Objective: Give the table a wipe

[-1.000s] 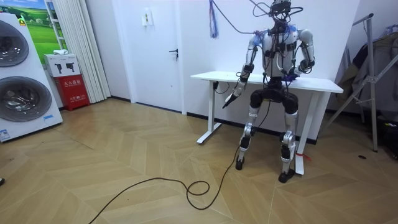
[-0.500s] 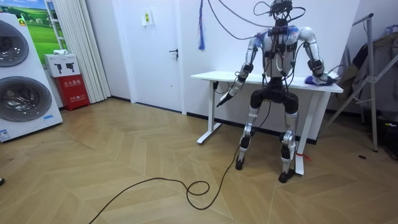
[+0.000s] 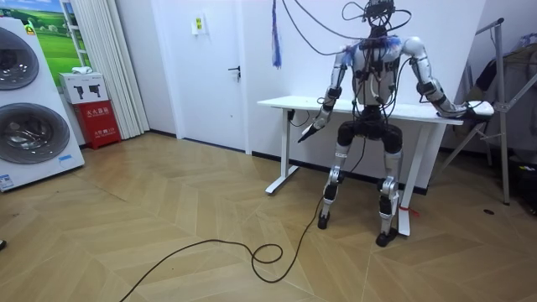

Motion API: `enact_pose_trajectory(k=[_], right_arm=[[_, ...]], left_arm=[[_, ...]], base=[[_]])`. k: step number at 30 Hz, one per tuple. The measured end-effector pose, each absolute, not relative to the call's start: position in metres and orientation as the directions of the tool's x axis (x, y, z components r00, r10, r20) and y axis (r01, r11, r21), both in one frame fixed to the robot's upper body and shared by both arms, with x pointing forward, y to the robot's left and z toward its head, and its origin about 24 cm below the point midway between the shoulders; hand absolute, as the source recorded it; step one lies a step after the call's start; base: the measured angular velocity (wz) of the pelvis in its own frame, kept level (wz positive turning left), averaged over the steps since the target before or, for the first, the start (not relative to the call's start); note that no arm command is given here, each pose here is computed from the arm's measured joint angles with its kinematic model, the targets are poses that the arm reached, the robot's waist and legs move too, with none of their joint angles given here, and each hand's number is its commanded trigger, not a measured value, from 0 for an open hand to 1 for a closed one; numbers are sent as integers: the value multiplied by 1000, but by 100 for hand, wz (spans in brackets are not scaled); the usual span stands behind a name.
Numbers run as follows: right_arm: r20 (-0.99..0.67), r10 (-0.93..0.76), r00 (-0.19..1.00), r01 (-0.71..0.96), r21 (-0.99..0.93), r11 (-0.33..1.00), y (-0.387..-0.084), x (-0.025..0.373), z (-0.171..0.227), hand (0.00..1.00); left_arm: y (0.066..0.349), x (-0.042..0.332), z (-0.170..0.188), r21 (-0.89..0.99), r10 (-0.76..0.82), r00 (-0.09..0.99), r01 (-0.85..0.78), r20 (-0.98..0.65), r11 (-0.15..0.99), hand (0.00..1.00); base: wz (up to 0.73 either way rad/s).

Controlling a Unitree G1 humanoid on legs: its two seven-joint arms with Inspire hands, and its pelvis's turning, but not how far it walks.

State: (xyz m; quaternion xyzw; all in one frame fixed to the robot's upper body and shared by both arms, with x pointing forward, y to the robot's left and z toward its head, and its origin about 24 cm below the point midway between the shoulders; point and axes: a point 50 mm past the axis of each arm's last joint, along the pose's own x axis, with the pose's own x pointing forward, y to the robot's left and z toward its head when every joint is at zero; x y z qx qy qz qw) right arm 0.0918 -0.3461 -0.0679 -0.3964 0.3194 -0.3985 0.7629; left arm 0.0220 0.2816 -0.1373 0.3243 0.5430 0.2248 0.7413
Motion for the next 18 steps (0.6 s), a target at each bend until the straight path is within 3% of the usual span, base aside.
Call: enact_pose_trajectory(k=[3, 4, 6, 8, 10, 13, 16, 18], right_arm=[[-139, -589, 796, 198, -860, 470, -278, 162, -55, 100], [-109, -390, 914, 114, -855, 506, -236, 200, -44, 100], [-53, -64, 997, -13, -860, 510, -165, 254, -22, 100], [-3, 66, 998, -34, -883, 468, -136, 280, -3, 100], [-1, 88, 996, -40, -900, 434, -130, 285, -2, 100], [-51, 25, 998, -57, -891, 449, -146, 263, -24, 100], [-96, -138, 986, -13, -861, 508, -185, 213, -56, 100], [-106, -330, 938, 86, -852, 517, -229, 161, -70, 100]], left_arm=[[268, 50, -142, 704, 642, 374, 44, -669, 709, 0], [264, 61, -142, 701, 626, 406, 54, -666, 711, 0], [255, 84, -140, 695, 592, 471, 65, -654, 716, 0], [254, 92, -136, 694, 584, 497, 53, -642, 718, 0], [257, 85, -136, 699, 601, 471, 50, -646, 713, 0], [265, 49, -137, 704, 627, 402, 66, -667, 707, 0], [273, 13, -137, 710, 659, 309, 87, -686, 699, 0], [285, -10, -135, 726, 692, 241, 99, -681, 680, 0]], base=[[-36], [-4], [15], [27], [33], [40], [29], [15]])
